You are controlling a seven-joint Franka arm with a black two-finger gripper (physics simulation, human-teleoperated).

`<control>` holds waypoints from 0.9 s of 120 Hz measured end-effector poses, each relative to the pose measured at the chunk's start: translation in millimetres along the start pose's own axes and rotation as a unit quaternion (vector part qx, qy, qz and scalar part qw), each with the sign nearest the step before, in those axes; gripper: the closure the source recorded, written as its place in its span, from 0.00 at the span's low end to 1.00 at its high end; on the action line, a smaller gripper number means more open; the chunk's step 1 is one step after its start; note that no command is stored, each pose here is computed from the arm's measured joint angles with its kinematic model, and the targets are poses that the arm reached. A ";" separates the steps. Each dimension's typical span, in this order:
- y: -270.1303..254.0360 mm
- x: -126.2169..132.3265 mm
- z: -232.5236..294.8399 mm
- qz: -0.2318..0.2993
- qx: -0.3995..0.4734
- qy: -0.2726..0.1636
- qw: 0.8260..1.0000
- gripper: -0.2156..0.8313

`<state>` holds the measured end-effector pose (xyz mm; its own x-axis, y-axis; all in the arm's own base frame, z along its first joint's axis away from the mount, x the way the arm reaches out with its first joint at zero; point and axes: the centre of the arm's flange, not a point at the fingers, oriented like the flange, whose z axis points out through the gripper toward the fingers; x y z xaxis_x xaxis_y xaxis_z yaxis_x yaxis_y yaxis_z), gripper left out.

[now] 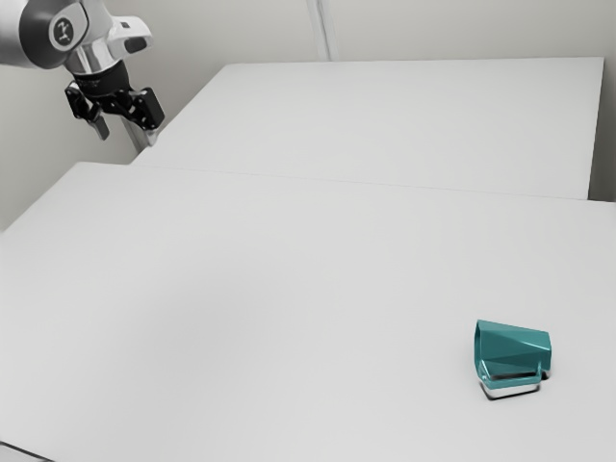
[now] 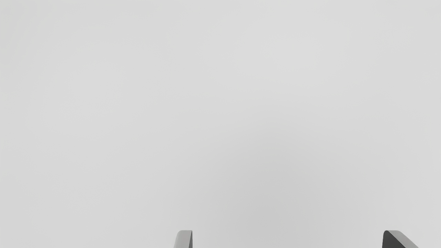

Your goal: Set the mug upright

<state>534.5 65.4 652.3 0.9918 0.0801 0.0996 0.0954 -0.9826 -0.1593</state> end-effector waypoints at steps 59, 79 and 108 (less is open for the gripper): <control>68.2 6.7 106.0 0.025 -0.096 -0.062 0.993 0.21; 123.2 9.3 161.1 0.006 -0.194 -0.097 0.976 0.21; 287.6 -49.5 177.5 0.068 -0.243 -0.119 0.960 0.21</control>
<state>527.9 -191.4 427.2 0.9891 -0.0751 -0.1269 -0.0295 -0.9440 0.3287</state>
